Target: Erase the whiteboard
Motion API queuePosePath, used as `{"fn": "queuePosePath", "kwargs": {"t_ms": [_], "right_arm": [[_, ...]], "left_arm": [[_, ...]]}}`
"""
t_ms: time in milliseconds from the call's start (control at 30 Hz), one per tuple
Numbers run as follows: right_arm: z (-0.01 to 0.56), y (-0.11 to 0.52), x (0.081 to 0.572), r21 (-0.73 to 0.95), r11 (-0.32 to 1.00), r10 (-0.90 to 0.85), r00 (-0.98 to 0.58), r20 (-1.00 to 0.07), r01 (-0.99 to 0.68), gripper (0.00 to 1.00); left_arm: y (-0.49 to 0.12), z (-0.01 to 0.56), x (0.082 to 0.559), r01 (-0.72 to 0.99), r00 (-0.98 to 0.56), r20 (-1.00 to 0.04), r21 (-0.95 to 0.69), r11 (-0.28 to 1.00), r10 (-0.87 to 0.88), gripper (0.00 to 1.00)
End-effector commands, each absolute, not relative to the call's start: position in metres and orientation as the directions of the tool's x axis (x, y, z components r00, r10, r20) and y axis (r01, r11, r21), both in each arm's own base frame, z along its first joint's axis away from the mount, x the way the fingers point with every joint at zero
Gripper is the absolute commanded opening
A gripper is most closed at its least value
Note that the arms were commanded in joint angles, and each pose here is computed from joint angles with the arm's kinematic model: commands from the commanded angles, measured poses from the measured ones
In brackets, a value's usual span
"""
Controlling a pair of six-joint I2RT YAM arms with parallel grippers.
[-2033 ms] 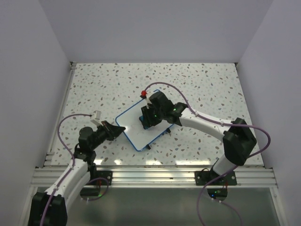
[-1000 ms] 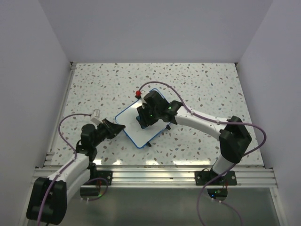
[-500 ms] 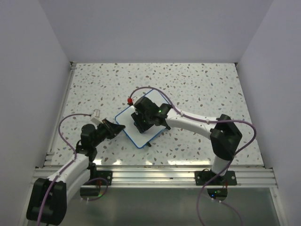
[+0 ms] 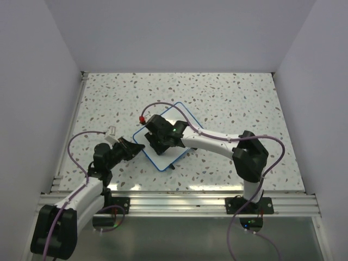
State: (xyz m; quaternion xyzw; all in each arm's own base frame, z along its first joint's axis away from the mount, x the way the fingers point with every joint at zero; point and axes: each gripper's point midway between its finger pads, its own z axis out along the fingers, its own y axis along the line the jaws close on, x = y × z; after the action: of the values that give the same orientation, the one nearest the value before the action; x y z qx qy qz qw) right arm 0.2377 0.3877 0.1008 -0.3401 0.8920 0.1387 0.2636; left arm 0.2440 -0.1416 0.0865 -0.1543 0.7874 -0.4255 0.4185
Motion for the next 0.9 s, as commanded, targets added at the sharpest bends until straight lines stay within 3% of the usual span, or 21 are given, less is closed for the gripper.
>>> {"fn": "queuePosePath", "kwargs": {"t_ms": [0,400,867], "right_arm": [[0.104,0.394,0.24,0.05,0.751,-0.523,-0.639,-0.564,-0.659,0.0],[0.095,0.379,0.264,-0.122,0.783,-0.571,-0.625,-0.533,-0.611,0.0],[0.09,0.325,0.302,-0.048,0.841,-0.484,-0.71,-0.513,-0.539,0.0]], "left_arm": [[-0.121,0.002,0.202,-0.054,-0.699,-0.481,-0.703,0.71,-0.529,0.0],[-0.122,0.002,0.201,-0.043,-0.699,-0.486,-0.705,0.708,-0.525,0.0],[-0.124,0.003,0.2,-0.022,-0.703,-0.492,-0.706,0.707,-0.514,0.0]]}}
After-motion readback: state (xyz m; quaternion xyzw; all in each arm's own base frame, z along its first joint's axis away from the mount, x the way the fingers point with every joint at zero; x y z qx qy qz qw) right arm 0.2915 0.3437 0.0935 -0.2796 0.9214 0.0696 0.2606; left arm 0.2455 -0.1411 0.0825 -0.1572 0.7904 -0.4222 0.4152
